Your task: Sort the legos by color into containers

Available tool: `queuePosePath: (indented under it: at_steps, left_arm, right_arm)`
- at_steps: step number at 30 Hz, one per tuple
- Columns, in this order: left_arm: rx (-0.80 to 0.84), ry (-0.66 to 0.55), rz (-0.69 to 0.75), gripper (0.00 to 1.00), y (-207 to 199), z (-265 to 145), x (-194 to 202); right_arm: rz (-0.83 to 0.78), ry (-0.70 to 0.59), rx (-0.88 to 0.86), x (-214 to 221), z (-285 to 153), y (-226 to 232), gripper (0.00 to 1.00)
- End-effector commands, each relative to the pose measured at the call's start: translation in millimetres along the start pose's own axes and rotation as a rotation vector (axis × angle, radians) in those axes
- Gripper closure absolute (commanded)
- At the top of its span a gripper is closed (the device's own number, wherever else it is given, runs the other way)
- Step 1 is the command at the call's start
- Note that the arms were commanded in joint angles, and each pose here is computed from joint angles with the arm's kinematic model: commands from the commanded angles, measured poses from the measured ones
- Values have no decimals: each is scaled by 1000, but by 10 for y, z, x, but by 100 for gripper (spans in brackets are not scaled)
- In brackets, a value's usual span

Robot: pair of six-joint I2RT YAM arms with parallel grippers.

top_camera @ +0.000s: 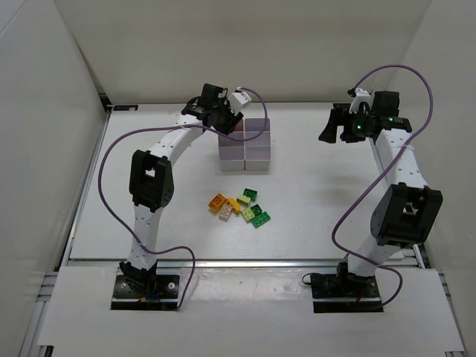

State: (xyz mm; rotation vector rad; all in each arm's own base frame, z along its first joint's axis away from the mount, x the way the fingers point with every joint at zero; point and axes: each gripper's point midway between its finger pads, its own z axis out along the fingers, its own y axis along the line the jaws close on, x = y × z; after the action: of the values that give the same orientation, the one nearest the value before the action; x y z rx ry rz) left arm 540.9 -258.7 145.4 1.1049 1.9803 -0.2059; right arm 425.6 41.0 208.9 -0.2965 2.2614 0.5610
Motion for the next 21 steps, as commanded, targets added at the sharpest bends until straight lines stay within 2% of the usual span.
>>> queuePosePath:
  at_steps: [1,10,14,18,20,21]
  left_arm:
    - [-21,-61,34,42,78,-130,-273]
    - [-29,-89,37,37,108,-172,-395]
    - [-14,-144,10,37,68,-388,-590]
    - [-31,-203,-57,38,27,-836,-817]
    - [-1,-174,-123,38,-125,-918,-672]
    - [-5,-195,-133,37,-166,-1125,-730]
  right_arm:
    - [-29,-15,-7,-46,-14,20,1]
    - [-28,-8,-5,-20,6,4,1]
    - [-30,-7,-7,-17,11,3,1]
    - [-35,-13,-19,-51,6,36,1]
    - [-84,-7,-29,-61,20,97,1]
    - [-119,-7,-37,-74,18,159,1]
